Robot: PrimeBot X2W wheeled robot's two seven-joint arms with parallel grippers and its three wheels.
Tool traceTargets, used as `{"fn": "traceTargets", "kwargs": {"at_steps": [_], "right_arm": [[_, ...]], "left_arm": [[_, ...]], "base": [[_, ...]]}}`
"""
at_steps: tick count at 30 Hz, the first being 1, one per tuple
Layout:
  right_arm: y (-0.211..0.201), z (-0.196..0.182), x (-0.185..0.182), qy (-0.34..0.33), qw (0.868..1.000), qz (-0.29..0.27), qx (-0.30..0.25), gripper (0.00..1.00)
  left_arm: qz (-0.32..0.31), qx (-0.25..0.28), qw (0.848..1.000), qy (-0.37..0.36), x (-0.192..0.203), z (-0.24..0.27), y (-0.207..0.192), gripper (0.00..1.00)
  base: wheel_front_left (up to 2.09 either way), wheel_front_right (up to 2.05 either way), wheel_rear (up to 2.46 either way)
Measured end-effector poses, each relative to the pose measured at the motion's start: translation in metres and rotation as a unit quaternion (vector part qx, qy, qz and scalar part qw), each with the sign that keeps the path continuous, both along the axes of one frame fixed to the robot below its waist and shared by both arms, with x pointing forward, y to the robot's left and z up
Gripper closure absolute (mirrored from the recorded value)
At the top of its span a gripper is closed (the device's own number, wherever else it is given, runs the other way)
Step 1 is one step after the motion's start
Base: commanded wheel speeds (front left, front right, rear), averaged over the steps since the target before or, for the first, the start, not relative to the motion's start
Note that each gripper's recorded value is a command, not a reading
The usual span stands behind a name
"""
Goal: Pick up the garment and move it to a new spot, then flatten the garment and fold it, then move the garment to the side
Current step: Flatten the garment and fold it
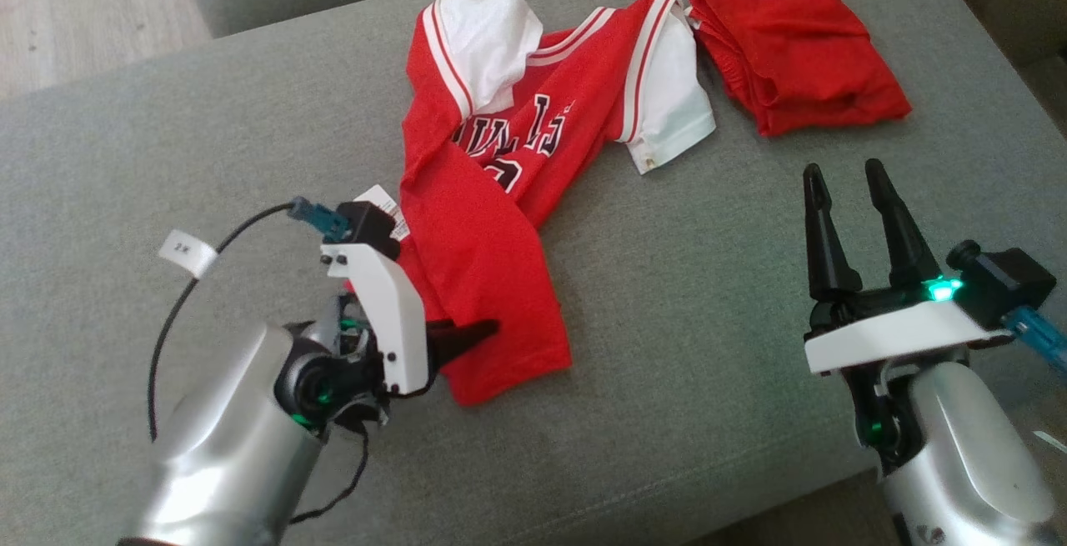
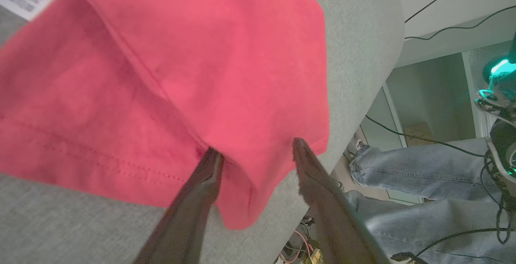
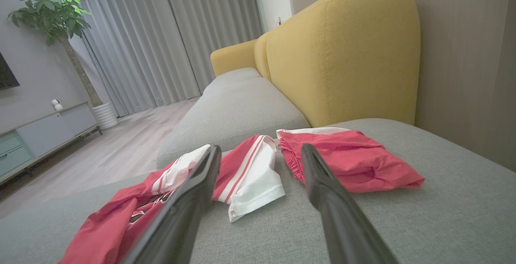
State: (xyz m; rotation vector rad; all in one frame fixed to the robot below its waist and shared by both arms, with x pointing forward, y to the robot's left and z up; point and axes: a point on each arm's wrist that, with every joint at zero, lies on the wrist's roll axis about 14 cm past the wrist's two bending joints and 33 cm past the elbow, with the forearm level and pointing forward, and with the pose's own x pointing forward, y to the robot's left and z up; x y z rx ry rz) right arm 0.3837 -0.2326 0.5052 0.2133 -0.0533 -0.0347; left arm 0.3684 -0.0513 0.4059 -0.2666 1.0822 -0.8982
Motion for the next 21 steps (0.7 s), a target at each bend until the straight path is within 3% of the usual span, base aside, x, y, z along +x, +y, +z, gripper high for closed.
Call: {"fn": "traceTargets", "kwargs": {"at_steps": [1,2,15,21], "right_arm": [[-0.001,-0.001,0.000,0.001,1.000,-0.002,0.000,0.00],[-0.001,-0.001,0.000,0.001,1.000,-0.002,0.000,0.00],[0.009,0.009,0.007,-0.015,1.000,0.013,0.004,0.00],[0.015,-0.005,0.016,0.003,1.000,0.024,0.003,0.00]], "left_arm": [[0.001,0.001,1.000,0.001,0.001,-0.001,0.001,0.96],[0.002,0.002,1.000,0.001,0.002,-0.002,0.003,1.00],[0.047,-0.008,0.994,-0.096,0.052,0.055,0.048,1.00],[0.128,0.075,0.972,-0.183,0.120,0.080,0.120,1.00]], "base": [[0.00,0.00,0.00],[0.00,0.00,0.00],[0.00,0.00,0.00],[0.00,0.00,0.00]]}}
